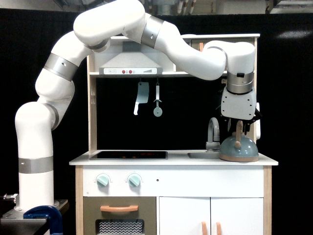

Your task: Place the teapot on the stove

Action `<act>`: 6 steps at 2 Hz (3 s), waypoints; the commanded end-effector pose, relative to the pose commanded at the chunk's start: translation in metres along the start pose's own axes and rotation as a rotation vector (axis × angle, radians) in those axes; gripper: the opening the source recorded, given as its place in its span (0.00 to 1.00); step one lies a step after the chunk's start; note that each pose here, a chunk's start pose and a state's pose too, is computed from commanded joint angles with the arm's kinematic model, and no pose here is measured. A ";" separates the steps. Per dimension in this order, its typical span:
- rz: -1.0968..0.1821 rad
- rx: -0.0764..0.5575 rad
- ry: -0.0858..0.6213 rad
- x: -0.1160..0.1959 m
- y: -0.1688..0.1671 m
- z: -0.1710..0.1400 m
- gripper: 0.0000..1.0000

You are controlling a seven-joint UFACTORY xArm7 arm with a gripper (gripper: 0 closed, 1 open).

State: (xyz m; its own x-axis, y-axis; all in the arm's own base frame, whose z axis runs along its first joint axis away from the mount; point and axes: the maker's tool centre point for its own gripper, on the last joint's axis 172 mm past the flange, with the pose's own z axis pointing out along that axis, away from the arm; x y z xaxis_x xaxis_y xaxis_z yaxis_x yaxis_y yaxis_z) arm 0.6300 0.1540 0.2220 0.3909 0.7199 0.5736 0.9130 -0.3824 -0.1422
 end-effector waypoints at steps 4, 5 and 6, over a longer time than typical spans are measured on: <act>0.000 0.000 0.000 -0.098 -0.407 -0.018 0.00; 0.000 0.000 0.000 -0.108 -0.438 -0.015 0.00; 0.000 0.000 0.000 -0.109 -0.436 -0.011 1.00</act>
State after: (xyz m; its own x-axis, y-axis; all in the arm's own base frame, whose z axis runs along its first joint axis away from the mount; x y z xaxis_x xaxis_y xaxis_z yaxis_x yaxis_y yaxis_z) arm 0.1880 0.2360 0.2300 0.3909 0.7199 0.5736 0.9130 -0.3824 -0.1422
